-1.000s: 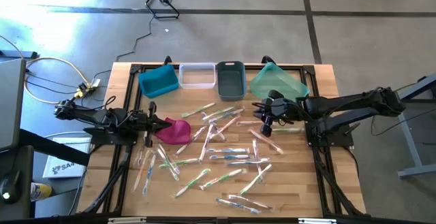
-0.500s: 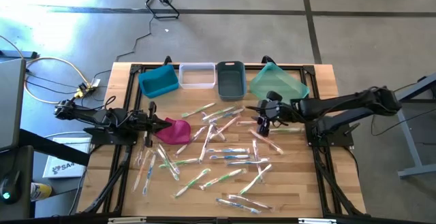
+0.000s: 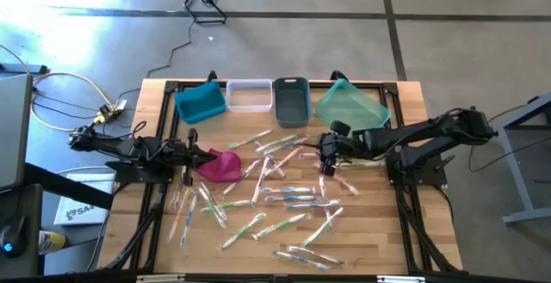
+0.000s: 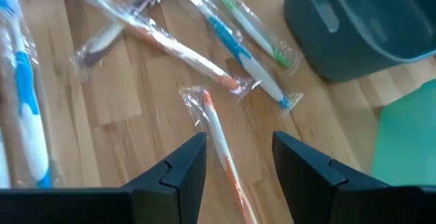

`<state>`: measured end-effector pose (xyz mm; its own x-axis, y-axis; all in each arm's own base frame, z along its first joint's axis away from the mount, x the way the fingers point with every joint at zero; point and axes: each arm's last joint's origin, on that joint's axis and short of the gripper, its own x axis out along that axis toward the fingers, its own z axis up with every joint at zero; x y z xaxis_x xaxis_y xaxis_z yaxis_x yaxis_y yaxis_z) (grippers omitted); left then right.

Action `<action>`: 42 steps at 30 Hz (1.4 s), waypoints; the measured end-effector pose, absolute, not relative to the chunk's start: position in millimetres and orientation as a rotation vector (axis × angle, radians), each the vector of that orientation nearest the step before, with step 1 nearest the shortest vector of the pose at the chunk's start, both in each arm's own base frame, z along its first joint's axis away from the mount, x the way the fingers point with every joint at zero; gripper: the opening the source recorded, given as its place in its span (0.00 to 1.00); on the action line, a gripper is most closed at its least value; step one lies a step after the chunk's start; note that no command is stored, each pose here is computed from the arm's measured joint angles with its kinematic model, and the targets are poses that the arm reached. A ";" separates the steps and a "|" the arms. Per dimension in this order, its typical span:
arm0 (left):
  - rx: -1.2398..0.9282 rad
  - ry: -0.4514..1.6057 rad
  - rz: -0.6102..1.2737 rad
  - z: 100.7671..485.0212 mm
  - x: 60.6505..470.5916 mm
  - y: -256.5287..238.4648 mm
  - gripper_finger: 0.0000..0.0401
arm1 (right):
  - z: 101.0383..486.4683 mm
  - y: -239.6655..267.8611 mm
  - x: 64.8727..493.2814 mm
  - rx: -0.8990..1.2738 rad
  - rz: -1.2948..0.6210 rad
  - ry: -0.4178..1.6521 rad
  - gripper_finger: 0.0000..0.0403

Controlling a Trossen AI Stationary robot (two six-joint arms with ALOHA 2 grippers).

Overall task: Pick & Place Toothbrushes
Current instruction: Put the orange toothbrush into the light blue bin

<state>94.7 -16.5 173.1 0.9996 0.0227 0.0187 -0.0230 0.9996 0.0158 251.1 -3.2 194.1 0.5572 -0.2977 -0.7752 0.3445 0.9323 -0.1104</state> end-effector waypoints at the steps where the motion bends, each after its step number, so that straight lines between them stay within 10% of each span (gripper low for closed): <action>1: 0.016 -0.019 0.023 173.2 94.7 -16.5 0.00 | 192.1 -3.2 252.1 0.055 -0.380 0.911 0.40; 42: 0.016 -0.018 0.023 173.1 94.7 -16.5 0.00 | 180.1 -1.9 264.5 0.078 -0.346 0.901 0.40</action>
<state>94.7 -16.5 173.1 0.9996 0.0226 0.0186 -0.0229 0.9996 0.0159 264.5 -1.9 180.1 0.5691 -0.2621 -0.7794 0.3273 0.9417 -0.0778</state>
